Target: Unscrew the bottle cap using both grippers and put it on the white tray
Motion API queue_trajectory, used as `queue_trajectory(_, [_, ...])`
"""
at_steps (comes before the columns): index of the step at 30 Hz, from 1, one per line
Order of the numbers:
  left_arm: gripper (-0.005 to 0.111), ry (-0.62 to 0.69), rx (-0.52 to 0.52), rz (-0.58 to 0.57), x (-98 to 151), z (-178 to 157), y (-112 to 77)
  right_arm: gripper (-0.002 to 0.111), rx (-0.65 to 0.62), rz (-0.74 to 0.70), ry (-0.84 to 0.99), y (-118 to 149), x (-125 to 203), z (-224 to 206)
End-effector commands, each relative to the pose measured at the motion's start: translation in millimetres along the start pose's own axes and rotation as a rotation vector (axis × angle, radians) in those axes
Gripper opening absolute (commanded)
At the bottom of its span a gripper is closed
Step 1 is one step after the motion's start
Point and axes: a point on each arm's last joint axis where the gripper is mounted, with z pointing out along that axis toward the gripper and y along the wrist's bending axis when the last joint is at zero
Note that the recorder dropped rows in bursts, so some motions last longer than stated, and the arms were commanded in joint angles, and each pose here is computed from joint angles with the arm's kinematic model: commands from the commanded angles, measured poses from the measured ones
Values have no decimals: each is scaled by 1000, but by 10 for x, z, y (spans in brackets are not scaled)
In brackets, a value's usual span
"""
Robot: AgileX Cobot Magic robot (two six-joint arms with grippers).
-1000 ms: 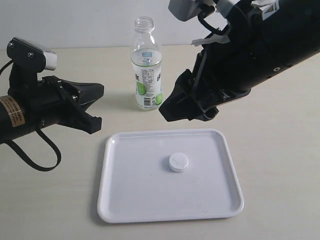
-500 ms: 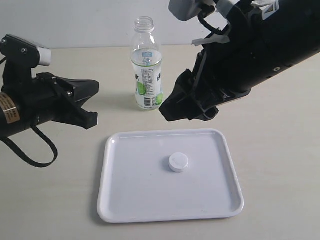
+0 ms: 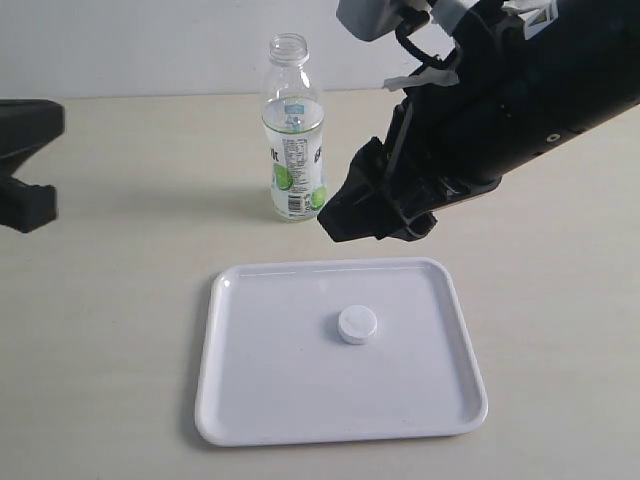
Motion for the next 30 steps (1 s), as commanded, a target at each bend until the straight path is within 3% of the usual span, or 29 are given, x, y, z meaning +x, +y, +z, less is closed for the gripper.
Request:
queue_trajectory(1, [0, 30, -85, -43, -8, -423, 74, 63, 8, -8, -12, 4, -7, -15])
queue_trajectory(13, [0, -222, -223, -138, -9, -1380, 142, 63, 8, -8, -12, 4, -7, -15])
queue_trajectory(24, [0, -323, -252, -116, 14, -1607, 134, 63, 8, -8, -12, 4, -7, -15])
queue_trajectory(30, [0, -327, -230, -164, 16, -1607, 120, 63, 8, -8, -12, 4, -7, -15])
